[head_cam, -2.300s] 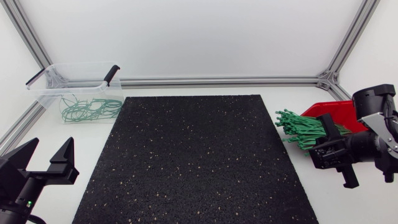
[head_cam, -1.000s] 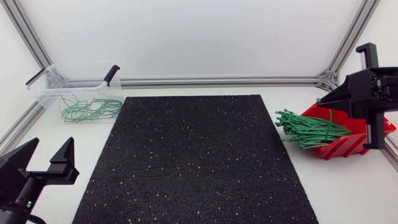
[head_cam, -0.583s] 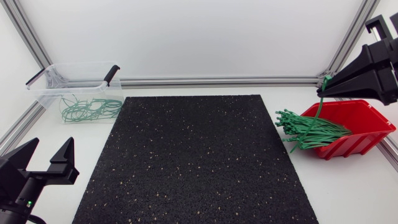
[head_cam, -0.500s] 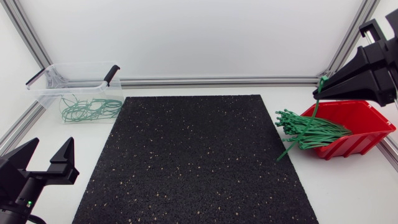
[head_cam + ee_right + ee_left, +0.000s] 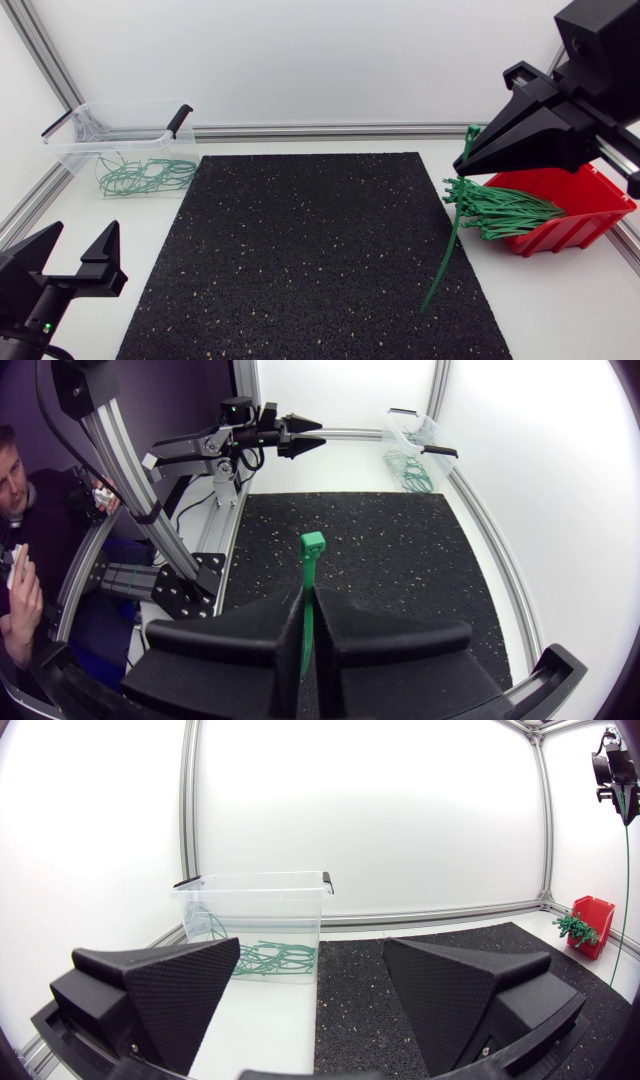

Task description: Take a green cable tie from the red box, thread the tail through the head to close it, then place it in the transparent bin on the left.

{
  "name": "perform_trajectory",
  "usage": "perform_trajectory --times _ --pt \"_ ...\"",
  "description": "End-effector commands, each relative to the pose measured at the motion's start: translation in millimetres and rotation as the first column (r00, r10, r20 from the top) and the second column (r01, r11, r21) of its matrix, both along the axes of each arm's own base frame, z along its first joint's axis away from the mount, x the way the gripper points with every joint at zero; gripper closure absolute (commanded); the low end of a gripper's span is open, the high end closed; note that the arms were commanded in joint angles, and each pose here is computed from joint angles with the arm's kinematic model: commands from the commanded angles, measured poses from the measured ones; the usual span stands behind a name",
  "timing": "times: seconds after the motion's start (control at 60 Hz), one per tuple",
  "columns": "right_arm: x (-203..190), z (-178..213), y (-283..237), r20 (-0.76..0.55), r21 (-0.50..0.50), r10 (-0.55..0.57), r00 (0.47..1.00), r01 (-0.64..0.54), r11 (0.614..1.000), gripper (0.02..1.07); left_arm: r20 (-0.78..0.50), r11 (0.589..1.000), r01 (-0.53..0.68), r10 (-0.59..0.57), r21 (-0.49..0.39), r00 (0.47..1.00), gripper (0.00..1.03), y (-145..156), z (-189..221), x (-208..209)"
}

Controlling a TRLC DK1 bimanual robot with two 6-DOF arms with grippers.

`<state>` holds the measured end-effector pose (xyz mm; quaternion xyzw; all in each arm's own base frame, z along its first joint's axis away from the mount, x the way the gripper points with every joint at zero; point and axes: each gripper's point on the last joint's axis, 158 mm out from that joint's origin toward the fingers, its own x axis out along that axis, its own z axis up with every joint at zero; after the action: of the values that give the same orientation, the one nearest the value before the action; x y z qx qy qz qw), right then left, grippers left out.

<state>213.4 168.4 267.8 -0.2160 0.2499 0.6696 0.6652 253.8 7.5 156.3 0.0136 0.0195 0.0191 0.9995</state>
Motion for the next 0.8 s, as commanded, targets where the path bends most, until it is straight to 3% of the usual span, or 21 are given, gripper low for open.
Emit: perform_trajectory --times 0.0,0.133,0.367,0.783 --pt "-6 4 11 -0.037 0.029 0.044 0.998 -0.043 0.999 1.01 -0.064 1.000 0.012 -0.012 0.010 0.998 0.03 -3 -25 1" --pt "-16 14 27 -0.091 0.102 0.107 0.990 -0.097 0.990 1.01 -0.068 1.000 0.017 -0.016 0.009 0.998 0.03 -4 -26 1" --pt "-26 25 53 -0.075 0.205 0.215 0.974 -0.196 0.959 1.01 -0.074 1.000 0.024 -0.024 0.007 0.997 0.03 -5 -28 1" --pt "-68 35 103 -0.061 0.330 0.440 0.896 -0.398 0.856 1.01 -0.073 0.999 0.049 -0.048 0.005 0.996 0.03 -11 -27 0"
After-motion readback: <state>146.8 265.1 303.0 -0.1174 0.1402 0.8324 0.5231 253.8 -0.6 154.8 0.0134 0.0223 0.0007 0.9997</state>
